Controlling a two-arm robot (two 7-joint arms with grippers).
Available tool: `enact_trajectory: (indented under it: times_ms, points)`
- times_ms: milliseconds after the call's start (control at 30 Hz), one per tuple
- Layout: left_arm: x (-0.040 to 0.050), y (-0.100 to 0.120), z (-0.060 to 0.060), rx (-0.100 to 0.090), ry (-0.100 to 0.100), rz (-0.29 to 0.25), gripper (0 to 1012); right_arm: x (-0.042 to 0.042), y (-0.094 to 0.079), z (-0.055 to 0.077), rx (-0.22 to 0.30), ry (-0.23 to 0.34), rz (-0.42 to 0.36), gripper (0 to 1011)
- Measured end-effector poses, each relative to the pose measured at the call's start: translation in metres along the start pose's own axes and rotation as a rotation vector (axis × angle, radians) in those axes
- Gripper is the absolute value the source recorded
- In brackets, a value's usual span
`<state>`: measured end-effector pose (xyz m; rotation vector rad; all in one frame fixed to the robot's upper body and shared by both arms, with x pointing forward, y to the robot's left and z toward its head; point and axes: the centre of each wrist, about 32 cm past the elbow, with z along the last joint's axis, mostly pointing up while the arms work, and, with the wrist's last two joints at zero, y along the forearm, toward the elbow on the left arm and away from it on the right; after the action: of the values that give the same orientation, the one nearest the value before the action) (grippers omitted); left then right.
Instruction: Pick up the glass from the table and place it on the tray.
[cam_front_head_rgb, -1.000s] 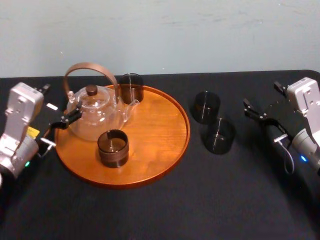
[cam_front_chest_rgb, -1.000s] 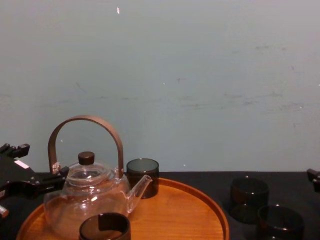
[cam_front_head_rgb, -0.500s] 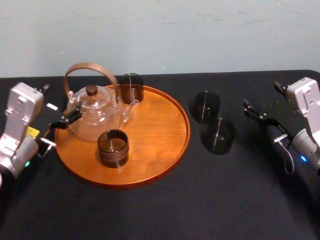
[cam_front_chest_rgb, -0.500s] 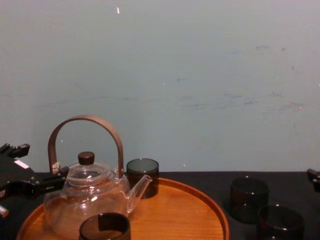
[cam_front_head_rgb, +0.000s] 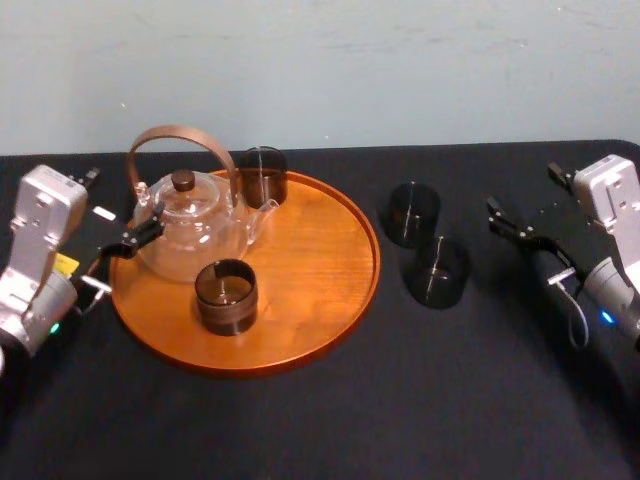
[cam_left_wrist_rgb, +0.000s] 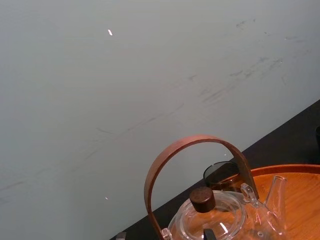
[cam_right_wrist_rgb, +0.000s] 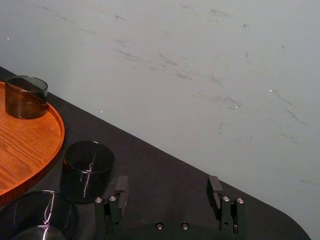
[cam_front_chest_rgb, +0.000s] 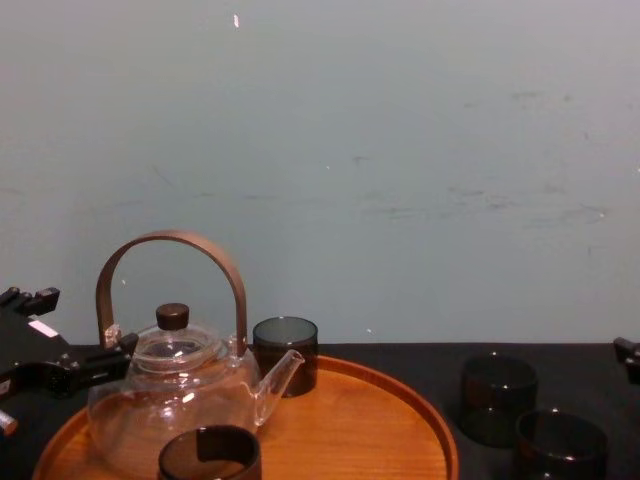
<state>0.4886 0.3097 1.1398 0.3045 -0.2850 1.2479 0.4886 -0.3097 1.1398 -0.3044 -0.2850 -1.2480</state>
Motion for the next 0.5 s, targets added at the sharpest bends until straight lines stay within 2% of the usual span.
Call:
enact_trajectory:
  times_ms: [433,500]
  points:
    - [0.0,0.0,0.0,0.0,0.0,0.0,1001,0.0001,0.0,0.0,0.0,0.0,0.0,1002]
    - [0.0,0.0,0.0,0.0,0.0,0.0,1001,0.002,0.0001,-0.0012,0.003,0.013,0.018,1002]
